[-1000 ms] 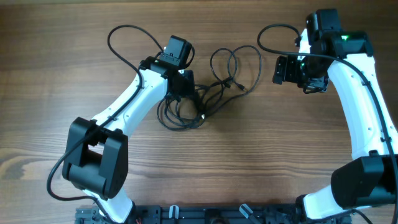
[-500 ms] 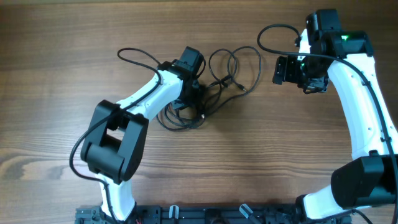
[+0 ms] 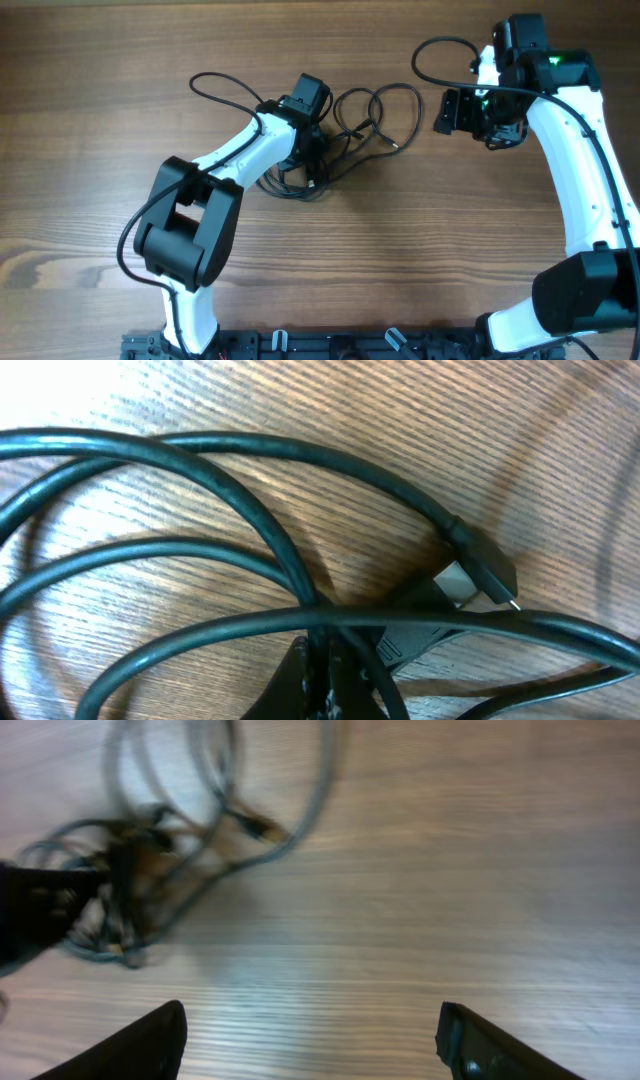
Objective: Untangle cables
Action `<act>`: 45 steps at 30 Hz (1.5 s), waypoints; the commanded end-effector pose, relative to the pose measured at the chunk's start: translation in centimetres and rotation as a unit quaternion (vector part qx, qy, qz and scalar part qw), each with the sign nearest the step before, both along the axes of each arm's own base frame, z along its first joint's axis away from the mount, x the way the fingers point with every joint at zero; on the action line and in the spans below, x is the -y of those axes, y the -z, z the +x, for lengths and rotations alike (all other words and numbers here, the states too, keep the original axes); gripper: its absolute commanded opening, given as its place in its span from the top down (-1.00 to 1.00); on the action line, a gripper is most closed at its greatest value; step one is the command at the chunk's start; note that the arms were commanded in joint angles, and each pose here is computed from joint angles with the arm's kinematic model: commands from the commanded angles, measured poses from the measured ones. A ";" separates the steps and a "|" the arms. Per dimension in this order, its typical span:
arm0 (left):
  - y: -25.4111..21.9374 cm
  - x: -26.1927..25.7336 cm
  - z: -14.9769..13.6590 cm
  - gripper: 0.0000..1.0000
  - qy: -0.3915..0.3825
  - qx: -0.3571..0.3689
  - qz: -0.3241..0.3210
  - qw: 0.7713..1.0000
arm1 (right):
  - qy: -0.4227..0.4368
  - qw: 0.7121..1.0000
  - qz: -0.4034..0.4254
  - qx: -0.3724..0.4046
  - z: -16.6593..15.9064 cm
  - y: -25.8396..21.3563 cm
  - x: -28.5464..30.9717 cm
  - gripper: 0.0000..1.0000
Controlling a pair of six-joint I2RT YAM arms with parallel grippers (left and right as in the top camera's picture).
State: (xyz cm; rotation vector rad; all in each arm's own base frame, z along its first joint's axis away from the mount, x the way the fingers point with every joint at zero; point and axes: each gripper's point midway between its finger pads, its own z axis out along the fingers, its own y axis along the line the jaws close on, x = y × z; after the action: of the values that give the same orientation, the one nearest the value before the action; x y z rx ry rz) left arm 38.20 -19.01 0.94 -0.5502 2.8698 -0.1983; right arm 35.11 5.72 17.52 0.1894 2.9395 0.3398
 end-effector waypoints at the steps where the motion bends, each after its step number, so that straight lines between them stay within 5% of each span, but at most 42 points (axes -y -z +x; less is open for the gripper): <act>1: -9.1 0.4 2.2 0.92 0.038 0.110 -0.021 0.993 | -0.091 0.987 0.129 0.039 0.8 -2.0 -6.2 -0.61; 12: -23.0 -2.1 0.4 0.92 0.013 0.261 -0.052 0.964 | -0.120 0.974 0.177 0.070 1.1 -3.6 -13.7 -0.61; 21: -23.2 -3.5 0.0 0.92 -0.003 0.264 -0.021 0.964 | -0.178 0.940 0.274 0.098 0.8 -6.5 -17.6 -0.52; 29: -22.8 -2.9 -0.6 0.92 0.010 0.246 -0.037 0.968 | -0.291 0.918 0.226 0.149 -0.1 -5.5 -20.4 -0.33; 37: -22.7 -0.4 -1.7 0.92 0.047 0.215 -0.110 0.969 | -0.325 0.897 0.260 0.147 1.5 -2.9 -22.4 -0.05; 41: -22.7 -0.8 -1.5 0.92 0.044 0.206 -0.132 0.969 | -0.284 0.913 0.271 0.107 1.8 -1.4 -22.6 0.28; 44: -22.8 -2.2 -0.8 0.92 0.026 0.210 -0.130 0.969 | -0.219 0.940 0.252 0.065 1.9 -0.4 -21.7 0.90; 45: -23.1 -2.9 -0.1 0.92 0.015 0.219 -0.130 0.967 | -0.192 0.950 0.244 0.041 1.5 0.1 -21.2 0.91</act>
State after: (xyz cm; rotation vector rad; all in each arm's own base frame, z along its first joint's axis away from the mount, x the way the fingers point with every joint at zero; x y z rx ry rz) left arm 37.00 -17.36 22.39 -0.4190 2.4927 -0.5898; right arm 36.48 27.66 18.56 -0.5597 2.5975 1.1316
